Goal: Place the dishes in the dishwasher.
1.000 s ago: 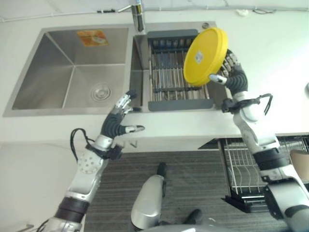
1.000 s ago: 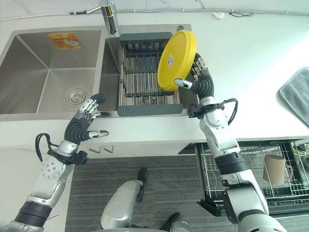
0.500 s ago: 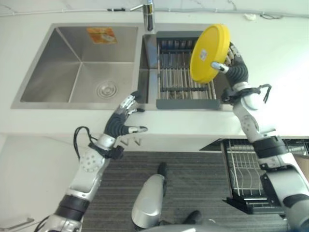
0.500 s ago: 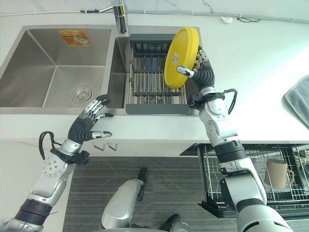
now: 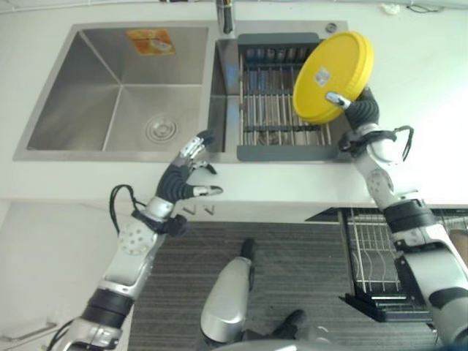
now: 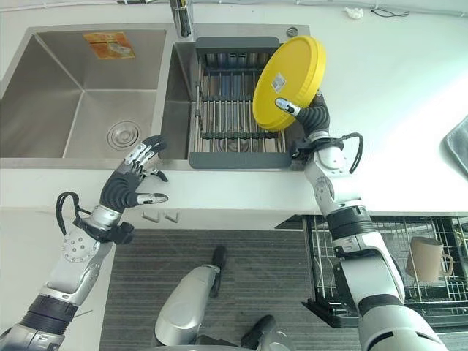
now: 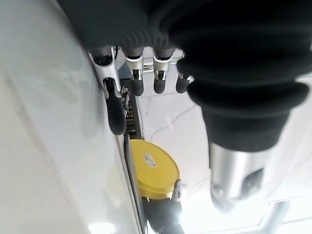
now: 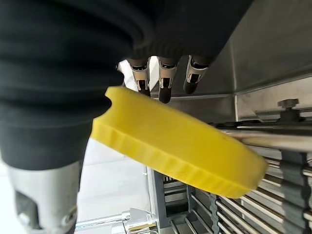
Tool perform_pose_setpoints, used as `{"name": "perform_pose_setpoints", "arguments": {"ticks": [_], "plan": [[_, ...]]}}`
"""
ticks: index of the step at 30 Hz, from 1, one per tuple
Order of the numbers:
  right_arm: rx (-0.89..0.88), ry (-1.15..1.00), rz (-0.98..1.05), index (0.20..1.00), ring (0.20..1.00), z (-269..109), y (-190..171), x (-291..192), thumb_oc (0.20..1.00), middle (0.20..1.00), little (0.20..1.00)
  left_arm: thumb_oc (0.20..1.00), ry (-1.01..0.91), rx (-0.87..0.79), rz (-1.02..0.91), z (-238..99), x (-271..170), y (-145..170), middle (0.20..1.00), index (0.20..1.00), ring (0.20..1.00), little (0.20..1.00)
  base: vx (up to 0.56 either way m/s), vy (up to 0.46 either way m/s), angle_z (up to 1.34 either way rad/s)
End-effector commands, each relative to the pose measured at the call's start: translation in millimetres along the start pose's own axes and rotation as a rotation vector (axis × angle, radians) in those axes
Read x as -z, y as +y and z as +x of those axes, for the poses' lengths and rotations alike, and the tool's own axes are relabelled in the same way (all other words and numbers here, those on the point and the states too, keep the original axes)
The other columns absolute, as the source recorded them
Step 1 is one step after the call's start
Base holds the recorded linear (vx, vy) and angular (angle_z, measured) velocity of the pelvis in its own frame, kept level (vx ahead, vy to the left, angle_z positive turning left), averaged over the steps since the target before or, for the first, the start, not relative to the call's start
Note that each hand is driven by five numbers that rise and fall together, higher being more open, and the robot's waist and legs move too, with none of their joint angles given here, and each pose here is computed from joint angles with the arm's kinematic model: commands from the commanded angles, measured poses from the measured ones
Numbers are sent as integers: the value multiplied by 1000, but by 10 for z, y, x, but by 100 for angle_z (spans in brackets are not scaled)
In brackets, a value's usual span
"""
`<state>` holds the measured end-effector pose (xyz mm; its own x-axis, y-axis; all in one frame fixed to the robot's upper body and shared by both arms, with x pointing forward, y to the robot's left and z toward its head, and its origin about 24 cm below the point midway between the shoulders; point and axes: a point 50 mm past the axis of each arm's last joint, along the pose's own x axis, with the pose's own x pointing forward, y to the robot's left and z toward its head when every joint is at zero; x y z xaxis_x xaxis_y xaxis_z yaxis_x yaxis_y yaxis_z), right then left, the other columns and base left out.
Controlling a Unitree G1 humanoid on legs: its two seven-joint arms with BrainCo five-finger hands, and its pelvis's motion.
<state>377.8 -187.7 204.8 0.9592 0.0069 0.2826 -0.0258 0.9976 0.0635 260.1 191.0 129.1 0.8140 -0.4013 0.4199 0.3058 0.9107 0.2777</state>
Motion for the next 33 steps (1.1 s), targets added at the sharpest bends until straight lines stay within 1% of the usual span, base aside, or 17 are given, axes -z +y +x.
{"name": "perform_pose_setpoints", "arguments": {"ticks": [1,4,5,6,7,18,22,27,30,33], "plan": [[18,-144,-39,1000,1000,88,-33,-376,1000,1000,1000,1000,-50,8,-27,7,-89,-31,1000,1000,1000,1000,0,0,0],[34,-140,-56,1000,1000,109,-36,-395,1000,1000,1000,1000,-48,6,-37,10,-87,-31,1000,1000,1000,1000,0,0,0],[36,-145,-52,762,762,116,-31,-418,762,762,762,1000,-49,6,-40,10,-85,-37,1000,1000,1000,1000,0,0,0],[42,-156,-53,272,272,120,-32,-437,272,272,272,1000,-50,7,-41,12,-85,-41,1000,1000,1000,1000,0,0,0],[45,-163,-57,200,200,123,-27,-450,200,200,200,1000,-51,8,-42,12,-85,-43,1000,1000,1000,1000,0,0,0],[58,-200,-41,200,200,114,33,-488,200,200,200,1000,-37,5,-67,24,-51,-85,1000,1000,1000,1000,0,0,0],[17,-212,-60,200,200,104,79,-482,200,200,200,1000,-39,11,-78,13,-43,-102,1000,1000,1000,1000,0,0,0],[0,-256,23,200,200,57,110,-510,200,200,200,1000,-45,11,-82,12,-47,-130,1000,1000,1000,1000,0,0,0],[-26,-342,42,200,200,-3,165,-609,200,200,200,1000,-42,8,-85,10,-48,-139,1000,1000,1000,1000,0,0,0],[-66,-407,132,200,200,-104,280,-721,200,200,200,1000,-38,-1,-89,-2,-37,-169,1000,1000,1000,1000,-10,9,-4]]}}
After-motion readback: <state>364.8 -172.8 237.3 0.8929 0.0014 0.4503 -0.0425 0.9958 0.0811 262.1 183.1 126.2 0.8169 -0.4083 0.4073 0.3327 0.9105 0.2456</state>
